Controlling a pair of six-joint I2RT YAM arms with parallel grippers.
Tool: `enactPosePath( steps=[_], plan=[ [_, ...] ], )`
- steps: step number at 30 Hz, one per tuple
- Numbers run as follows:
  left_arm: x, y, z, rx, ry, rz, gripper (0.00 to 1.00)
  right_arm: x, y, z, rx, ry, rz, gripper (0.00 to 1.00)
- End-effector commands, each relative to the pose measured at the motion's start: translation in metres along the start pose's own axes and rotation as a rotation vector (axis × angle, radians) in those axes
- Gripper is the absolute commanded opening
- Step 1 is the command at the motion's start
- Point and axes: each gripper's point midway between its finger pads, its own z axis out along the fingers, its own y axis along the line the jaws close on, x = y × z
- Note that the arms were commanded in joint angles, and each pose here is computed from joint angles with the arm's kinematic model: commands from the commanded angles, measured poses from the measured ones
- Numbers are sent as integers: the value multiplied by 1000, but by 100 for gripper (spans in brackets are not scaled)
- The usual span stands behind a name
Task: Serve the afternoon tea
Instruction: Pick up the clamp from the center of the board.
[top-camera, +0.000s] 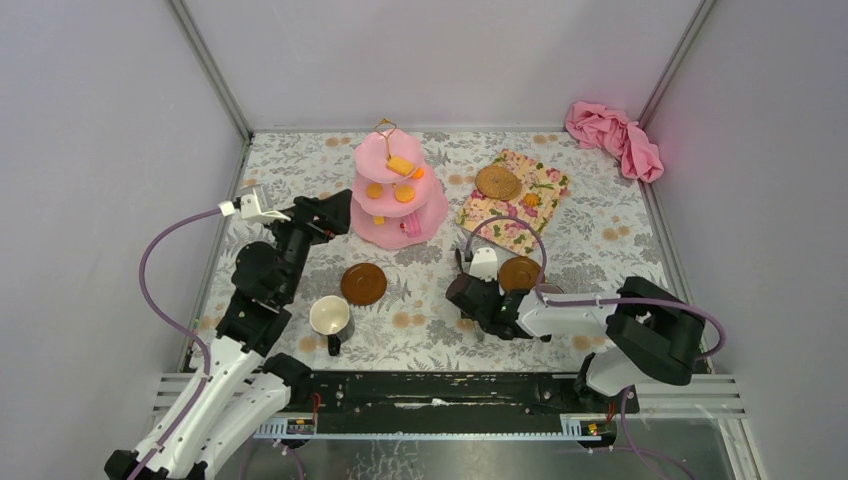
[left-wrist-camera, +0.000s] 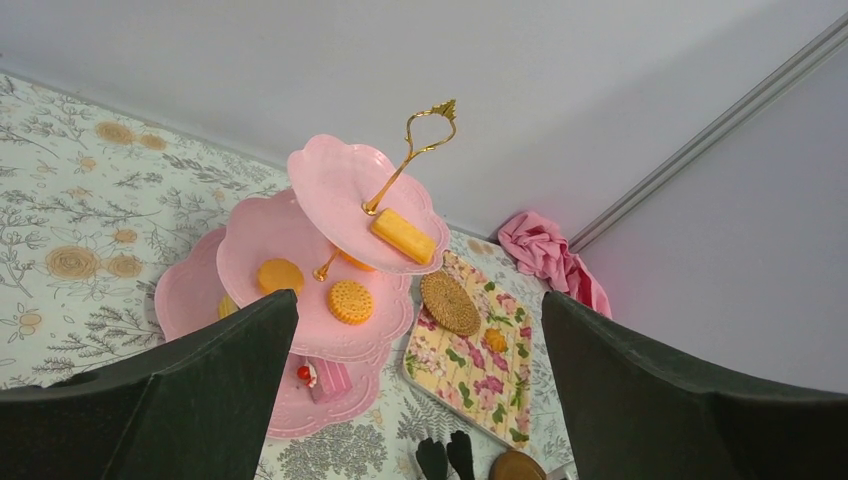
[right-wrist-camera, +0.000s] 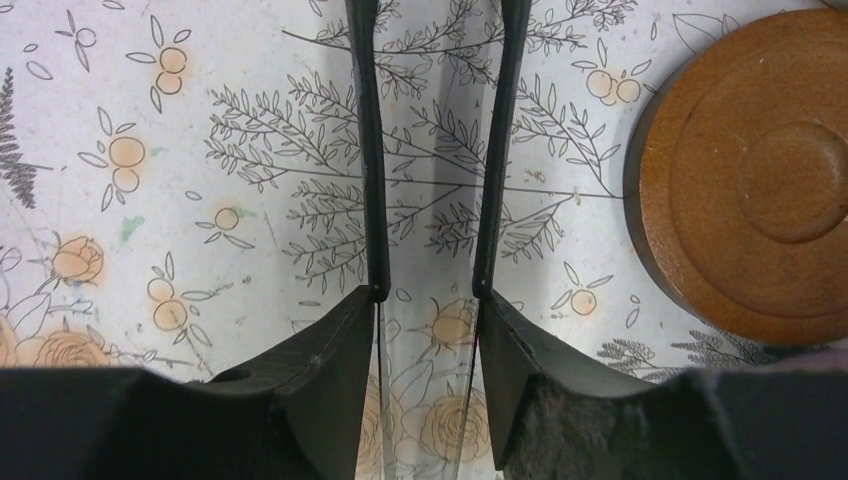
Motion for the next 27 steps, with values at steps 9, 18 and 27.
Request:
enactPosePath(
  steps=[9, 18, 27],
  plan=[
    [-26, -14, 1, 34, -74, -32, 100, -42, 26, -36, -88, -12, 40, 43],
    [-31, -19, -2, 47, -71, -35, 100, -79, 24, -63, -86, -62, 80, 44],
    [-35, -31, -4, 92, -54, -23, 100, -145, -1, -98, -51, -84, 119, 43]
  ],
)
